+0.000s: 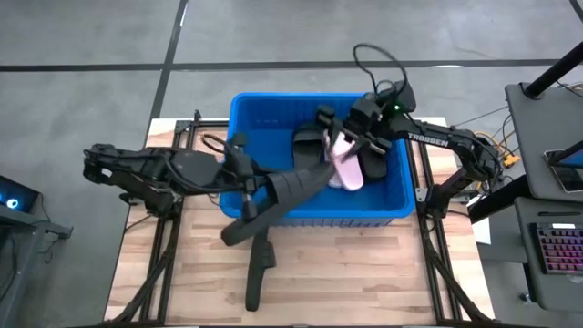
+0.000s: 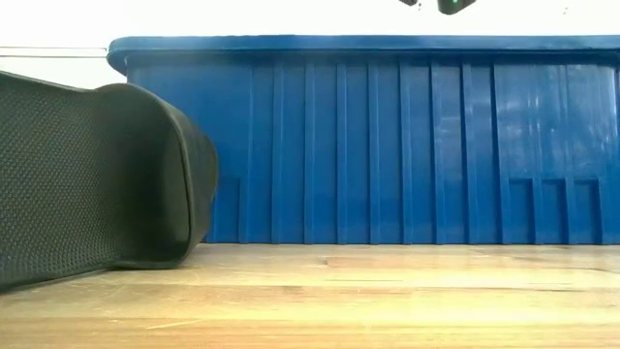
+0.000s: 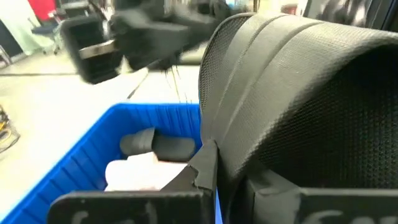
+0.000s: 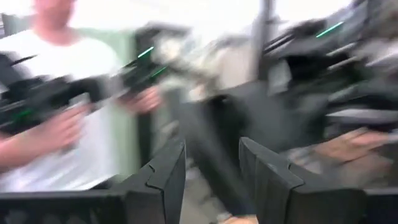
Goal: Pick and place slides into bin
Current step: Put the black slide into the blue bin
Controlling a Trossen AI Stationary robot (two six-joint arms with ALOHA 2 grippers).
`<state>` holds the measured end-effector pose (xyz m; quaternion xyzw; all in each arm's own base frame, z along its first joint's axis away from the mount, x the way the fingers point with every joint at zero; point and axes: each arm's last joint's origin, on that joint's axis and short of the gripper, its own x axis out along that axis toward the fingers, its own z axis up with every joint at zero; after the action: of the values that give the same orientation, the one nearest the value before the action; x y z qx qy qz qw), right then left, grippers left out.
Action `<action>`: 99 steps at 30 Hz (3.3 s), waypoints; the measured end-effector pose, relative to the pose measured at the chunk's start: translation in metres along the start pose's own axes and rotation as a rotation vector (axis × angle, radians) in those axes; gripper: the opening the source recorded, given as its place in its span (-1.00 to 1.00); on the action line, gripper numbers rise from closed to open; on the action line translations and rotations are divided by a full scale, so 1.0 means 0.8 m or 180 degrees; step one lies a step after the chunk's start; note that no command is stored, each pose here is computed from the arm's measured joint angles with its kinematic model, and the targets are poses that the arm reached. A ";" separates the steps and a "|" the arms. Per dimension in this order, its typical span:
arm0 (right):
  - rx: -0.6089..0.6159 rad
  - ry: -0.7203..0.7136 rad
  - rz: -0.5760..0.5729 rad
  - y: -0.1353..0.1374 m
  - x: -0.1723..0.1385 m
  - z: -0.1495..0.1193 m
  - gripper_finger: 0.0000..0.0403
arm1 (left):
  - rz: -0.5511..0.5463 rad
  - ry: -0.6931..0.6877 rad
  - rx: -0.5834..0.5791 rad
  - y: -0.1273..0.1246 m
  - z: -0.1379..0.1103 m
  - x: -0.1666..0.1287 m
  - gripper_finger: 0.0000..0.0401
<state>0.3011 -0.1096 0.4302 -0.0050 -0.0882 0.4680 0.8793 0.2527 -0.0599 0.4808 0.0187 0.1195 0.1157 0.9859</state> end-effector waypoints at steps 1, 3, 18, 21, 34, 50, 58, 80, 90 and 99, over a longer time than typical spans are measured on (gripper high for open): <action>-0.0073 -0.0170 -0.0226 -0.003 -0.002 0.002 -0.30 | 0.0003 -0.0059 -0.0038 0.002 0.003 -0.003 -0.99; -0.0156 -0.0501 -0.0670 -0.009 -0.005 0.005 -0.31 | 0.0023 -0.0125 -0.0029 0.005 0.006 -0.008 -1.00; -0.0070 -0.0929 -0.1031 -0.006 0.008 0.012 -0.45 | 0.1580 0.0290 0.0486 0.022 -0.015 -0.009 -1.00; 0.0167 -0.1096 -0.1108 -0.006 0.010 0.014 -0.48 | 0.1756 0.0360 0.0579 0.021 -0.019 -0.004 -1.00; 0.1557 -0.0765 -0.3161 -0.005 -0.002 -0.014 -0.62 | 0.2481 0.0543 0.1069 0.022 -0.025 0.007 -1.00; 0.2020 -0.0809 -0.3267 0.016 -0.004 -0.005 -0.15 | 0.2546 0.0955 0.1783 0.025 -0.035 0.017 -1.00; 0.2485 -0.0792 -0.3381 -0.008 -0.003 -0.036 0.25 | 0.2602 0.1019 0.1889 0.024 -0.040 0.022 -1.00; 0.2670 -0.0892 -0.3595 -0.045 0.002 -0.079 0.14 | 0.2603 0.1324 0.2453 0.005 -0.055 0.061 -1.00; 0.2320 -0.0841 -0.4091 -0.043 0.009 -0.081 -0.72 | 0.2570 0.1290 0.2400 0.008 -0.049 0.056 -1.00; 0.2169 -0.0597 -0.4183 -0.039 0.015 -0.085 -0.79 | 0.2476 0.1275 0.2343 0.010 -0.049 0.058 -0.88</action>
<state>0.3444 -0.1119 0.3679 0.3615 0.0022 -0.1542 0.9195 0.2854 -0.0406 0.4324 0.3812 0.3208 0.4221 0.7574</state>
